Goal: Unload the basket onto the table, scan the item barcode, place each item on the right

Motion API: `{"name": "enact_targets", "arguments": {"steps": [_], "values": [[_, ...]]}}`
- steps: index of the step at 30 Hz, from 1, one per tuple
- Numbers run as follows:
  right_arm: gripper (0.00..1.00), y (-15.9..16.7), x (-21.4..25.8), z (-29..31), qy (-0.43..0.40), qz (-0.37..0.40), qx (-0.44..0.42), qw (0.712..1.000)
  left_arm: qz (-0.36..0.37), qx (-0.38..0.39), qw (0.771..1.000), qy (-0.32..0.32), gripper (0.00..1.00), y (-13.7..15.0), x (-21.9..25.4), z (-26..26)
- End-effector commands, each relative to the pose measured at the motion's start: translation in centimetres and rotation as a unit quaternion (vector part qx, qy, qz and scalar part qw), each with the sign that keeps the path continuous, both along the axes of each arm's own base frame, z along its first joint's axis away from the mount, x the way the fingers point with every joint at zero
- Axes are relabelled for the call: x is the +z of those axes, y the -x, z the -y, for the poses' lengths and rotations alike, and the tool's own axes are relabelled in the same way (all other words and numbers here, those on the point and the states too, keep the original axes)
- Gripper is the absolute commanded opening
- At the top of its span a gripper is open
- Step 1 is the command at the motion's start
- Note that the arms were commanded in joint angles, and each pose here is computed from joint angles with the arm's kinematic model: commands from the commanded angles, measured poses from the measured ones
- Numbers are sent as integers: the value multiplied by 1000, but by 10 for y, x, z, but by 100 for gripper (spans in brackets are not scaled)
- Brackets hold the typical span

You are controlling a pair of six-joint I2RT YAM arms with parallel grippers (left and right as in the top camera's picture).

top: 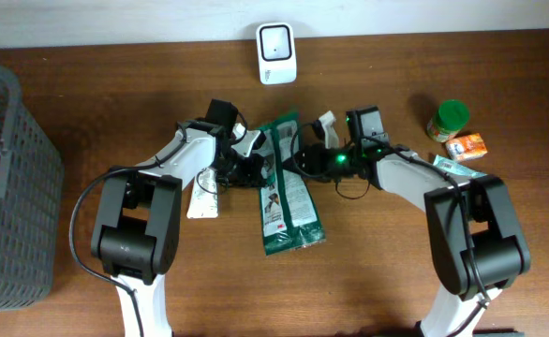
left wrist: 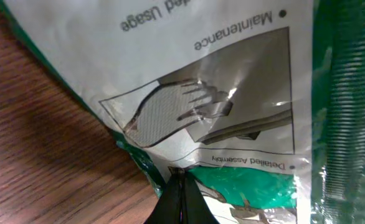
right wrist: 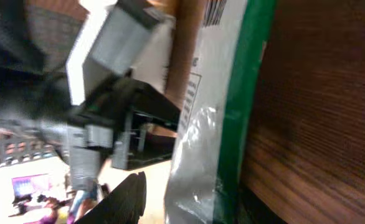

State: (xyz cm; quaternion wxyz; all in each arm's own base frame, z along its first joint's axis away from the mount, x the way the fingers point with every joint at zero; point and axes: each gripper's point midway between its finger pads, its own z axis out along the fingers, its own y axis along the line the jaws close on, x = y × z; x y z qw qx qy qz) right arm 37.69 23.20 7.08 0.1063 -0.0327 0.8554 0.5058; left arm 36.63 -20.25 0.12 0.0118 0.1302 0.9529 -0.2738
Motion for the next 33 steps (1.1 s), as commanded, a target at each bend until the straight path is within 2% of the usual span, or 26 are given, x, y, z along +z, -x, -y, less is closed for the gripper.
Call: {"name": "enact_targets", "arguments": {"steps": [1,6,13,17,20,27,29,33], "values": [[40,1,7,16,-28,-20,1,999,-8,1,1000,3,0,-1,-4,3],[43,24,-33,48,65,-101,-27,992,-8,1,1000,4,0,-1,-3,3],[45,53,-52,56,111,-194,-45,974,-8,1,1000,4,0,-1,-3,3],[49,79,-67,55,118,-260,-61,956,-8,1,1000,4,0,-1,-3,3],[50,87,-68,45,123,-276,-56,952,-8,1,1000,4,0,-1,-3,3],[52,85,-74,34,144,-280,-75,946,-8,1,1000,4,0,-1,-3,3],[50,69,-66,26,115,-240,-70,961,-8,1,1000,4,0,-1,-3,3],[39,38,-48,5,66,-146,-54,986,-8,1,1000,4,0,-1,-3,3]]}}
